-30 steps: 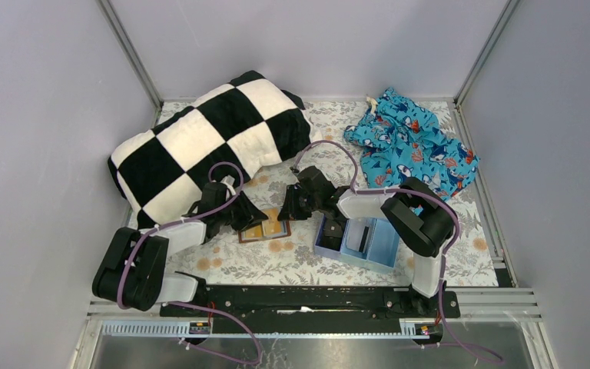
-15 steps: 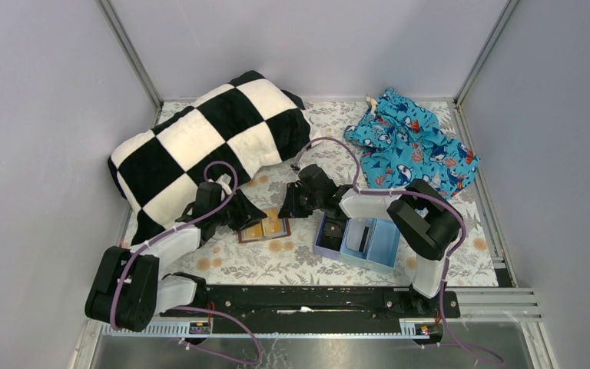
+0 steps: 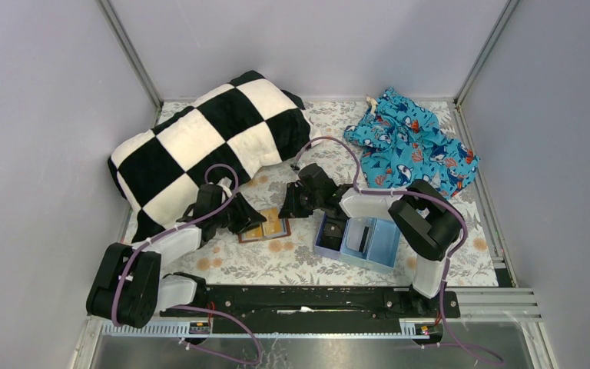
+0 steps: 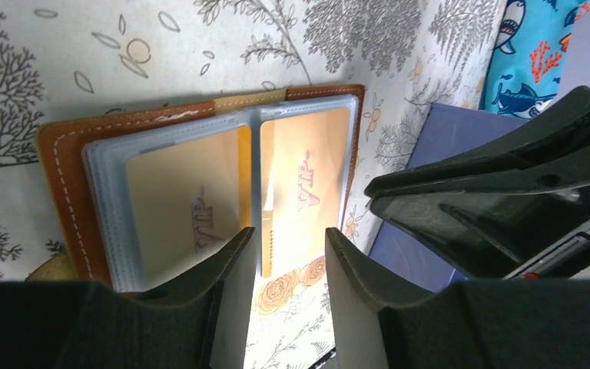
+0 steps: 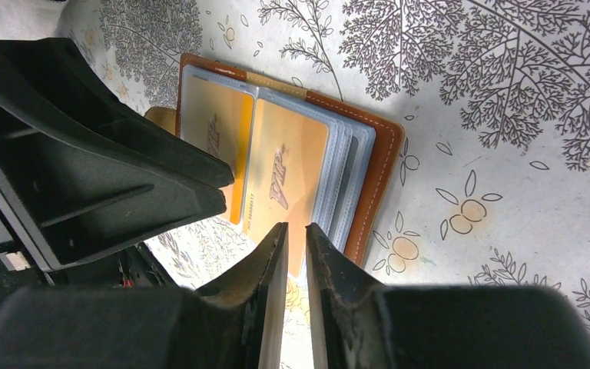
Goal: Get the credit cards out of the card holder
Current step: Remove the credit card from the card holder.
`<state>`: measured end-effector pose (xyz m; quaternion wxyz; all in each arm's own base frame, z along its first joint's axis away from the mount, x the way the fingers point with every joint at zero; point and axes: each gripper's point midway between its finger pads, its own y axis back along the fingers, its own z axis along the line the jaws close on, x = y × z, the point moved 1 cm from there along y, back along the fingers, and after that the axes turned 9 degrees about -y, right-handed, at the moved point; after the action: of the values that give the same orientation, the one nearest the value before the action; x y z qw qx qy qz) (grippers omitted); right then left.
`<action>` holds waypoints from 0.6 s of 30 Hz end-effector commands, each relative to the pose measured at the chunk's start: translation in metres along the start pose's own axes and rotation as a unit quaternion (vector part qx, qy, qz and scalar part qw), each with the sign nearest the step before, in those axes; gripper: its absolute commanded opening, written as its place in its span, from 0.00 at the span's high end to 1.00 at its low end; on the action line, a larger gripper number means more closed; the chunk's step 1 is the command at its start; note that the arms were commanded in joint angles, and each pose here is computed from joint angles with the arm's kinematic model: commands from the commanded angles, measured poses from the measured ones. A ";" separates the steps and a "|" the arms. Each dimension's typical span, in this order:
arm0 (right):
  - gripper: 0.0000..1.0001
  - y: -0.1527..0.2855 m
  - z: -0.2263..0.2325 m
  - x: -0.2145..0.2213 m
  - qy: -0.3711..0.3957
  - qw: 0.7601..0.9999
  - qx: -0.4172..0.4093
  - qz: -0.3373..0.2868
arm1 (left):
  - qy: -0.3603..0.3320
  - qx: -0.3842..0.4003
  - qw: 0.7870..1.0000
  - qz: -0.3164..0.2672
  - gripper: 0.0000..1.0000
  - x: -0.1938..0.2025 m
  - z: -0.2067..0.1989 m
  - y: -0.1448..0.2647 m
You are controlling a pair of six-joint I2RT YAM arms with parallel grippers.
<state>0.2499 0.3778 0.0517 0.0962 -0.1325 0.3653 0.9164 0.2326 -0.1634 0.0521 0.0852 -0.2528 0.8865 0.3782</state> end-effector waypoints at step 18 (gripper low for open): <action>0.77 0.027 0.013 -0.018 0.050 0.998 0.009 -0.033 | -0.030 0.022 0.999 -0.012 0.59 -0.002 -0.007 0.007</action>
<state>0.2507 0.3670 0.0673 0.0987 -0.1668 0.3780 0.9053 0.2292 -0.1628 0.0516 0.0917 -0.2486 0.8869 0.3784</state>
